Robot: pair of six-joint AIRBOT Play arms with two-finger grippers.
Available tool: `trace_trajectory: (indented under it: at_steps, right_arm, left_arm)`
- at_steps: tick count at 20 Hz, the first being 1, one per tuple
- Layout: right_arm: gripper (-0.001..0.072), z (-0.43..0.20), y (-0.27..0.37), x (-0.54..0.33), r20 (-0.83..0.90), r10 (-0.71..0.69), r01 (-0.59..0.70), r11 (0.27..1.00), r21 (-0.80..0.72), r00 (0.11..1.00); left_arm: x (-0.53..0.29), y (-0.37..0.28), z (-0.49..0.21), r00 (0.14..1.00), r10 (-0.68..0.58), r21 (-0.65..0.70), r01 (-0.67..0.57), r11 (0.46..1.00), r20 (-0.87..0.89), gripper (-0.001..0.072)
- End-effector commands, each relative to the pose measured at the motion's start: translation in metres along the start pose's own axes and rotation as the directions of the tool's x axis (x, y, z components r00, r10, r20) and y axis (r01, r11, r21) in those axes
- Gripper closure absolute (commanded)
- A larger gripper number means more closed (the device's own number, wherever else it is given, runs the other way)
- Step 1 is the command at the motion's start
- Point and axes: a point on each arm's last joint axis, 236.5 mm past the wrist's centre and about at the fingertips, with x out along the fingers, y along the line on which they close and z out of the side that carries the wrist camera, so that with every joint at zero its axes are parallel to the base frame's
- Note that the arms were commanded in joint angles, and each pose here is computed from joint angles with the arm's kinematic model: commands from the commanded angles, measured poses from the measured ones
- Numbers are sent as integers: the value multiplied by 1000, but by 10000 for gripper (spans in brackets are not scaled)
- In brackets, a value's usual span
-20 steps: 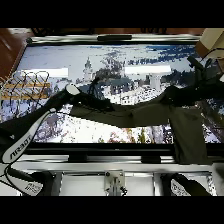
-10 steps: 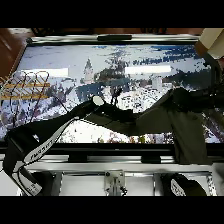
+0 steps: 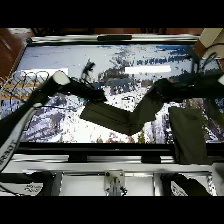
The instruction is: Fold the shirts.
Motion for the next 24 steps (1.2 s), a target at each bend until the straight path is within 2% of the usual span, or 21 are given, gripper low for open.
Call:
trace_trajectory:
  at_steps: [1,6,9,12,13,16,20,24]
  right_arm:
    - [633,1,27,77,-38,36,-38,997,-60,999]
    - [633,-19,39,195,-88,33,-40,996,-75,996]
    - [632,-35,28,246,-119,17,-17,1000,-3,993]
    - [622,-39,36,271,-113,79,-68,993,99,990]
    - [573,-35,38,274,-95,92,-80,989,123,991]
    - [259,-30,49,273,-75,142,-128,977,168,987]
    - [251,-45,56,256,-171,192,-180,980,84,966]
    - [251,-16,5,199,-160,60,-59,998,10,985]
  left_arm:
    - [-121,47,20,968,194,-18,-193,981,160,680]
    - [-259,42,18,863,308,-82,-301,950,401,679]
    - [-300,21,5,811,336,-77,-343,936,479,679]
    - [-313,3,-1,792,331,-68,-347,935,513,680]
    - [-313,2,-1,791,331,-68,-347,935,514,680]
    - [-300,17,-4,803,338,-96,-335,937,491,680]
    - [-272,44,-18,835,347,-149,-314,938,428,679]
    - [-257,56,-29,852,349,-172,-305,937,390,679]
